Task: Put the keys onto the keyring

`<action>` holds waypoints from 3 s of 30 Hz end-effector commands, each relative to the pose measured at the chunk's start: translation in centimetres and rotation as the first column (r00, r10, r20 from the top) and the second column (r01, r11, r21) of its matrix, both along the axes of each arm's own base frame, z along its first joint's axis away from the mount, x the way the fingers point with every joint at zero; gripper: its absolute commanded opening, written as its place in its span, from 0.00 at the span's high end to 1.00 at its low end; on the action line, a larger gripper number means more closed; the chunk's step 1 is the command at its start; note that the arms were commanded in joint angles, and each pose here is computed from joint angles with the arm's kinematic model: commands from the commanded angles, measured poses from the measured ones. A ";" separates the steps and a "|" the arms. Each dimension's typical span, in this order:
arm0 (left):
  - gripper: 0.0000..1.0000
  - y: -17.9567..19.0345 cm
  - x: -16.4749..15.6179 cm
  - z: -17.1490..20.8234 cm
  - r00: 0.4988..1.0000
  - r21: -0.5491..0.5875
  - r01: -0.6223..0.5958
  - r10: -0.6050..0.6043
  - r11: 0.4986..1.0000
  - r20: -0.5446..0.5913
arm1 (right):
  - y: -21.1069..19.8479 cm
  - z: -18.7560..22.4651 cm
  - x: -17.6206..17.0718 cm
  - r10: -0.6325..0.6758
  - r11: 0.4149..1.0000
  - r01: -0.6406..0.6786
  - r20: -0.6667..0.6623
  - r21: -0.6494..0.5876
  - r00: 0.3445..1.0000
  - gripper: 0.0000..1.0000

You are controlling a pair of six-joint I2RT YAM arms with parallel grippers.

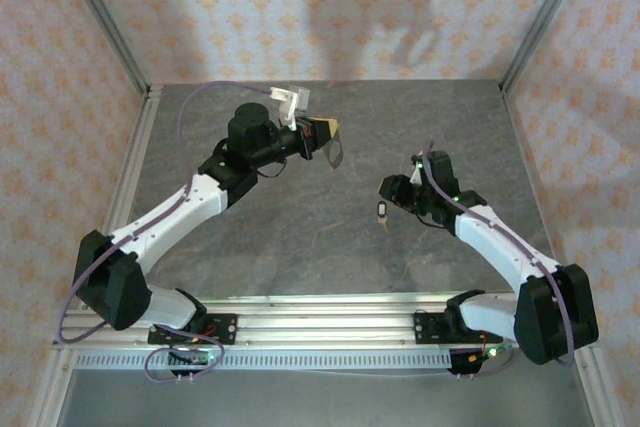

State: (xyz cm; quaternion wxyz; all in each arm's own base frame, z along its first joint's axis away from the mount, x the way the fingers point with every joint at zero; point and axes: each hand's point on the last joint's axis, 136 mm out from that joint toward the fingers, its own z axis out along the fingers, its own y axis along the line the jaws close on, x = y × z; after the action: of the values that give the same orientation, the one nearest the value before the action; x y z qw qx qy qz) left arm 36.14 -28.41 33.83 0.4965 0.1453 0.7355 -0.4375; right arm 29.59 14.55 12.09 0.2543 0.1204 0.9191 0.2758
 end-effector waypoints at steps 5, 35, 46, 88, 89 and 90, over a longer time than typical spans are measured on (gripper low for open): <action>1.00 3.0 -0.7 0.5 0.988 0.037 -0.129 0.125 0.991 0.094 | -2.9 -4.8 -2.5 -0.133 0.971 0.100 -0.142 -0.217 0.981 0.57; 1.00 2.3 -2.7 -0.4 0.990 -0.049 -0.081 0.086 0.996 0.111 | -0.3 -9.0 0.2 -0.256 0.884 0.139 -0.213 -0.446 0.943 0.63; 1.00 1.5 -2.3 -0.8 0.992 -0.064 -0.060 0.067 0.996 0.108 | -0.8 -10.0 -0.5 -0.261 0.869 0.120 -0.238 -0.481 0.935 0.81; 1.00 1.5 -1.5 -2.1 0.963 0.180 -0.148 0.101 0.972 0.249 | 3.1 11.6 2.4 0.012 0.898 -0.157 0.334 0.412 0.943 1.00; 1.00 1.2 -1.8 -1.8 0.962 0.170 -0.128 0.081 0.977 0.262 | 3.3 12.4 2.1 0.030 0.880 -0.198 0.365 0.432 0.931 1.00; 1.00 1.0 -2.0 -1.5 0.960 0.161 -0.110 0.063 0.981 0.272 | 3.5 13.1 1.8 0.046 0.862 -0.235 0.393 0.450 0.919 1.00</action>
State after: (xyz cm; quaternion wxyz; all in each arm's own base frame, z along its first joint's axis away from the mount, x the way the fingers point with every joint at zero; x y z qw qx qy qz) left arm 34.47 -26.79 29.20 0.5524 0.1906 0.7534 -0.3015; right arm 32.57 16.08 20.46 0.3381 0.1411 0.8169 0.4455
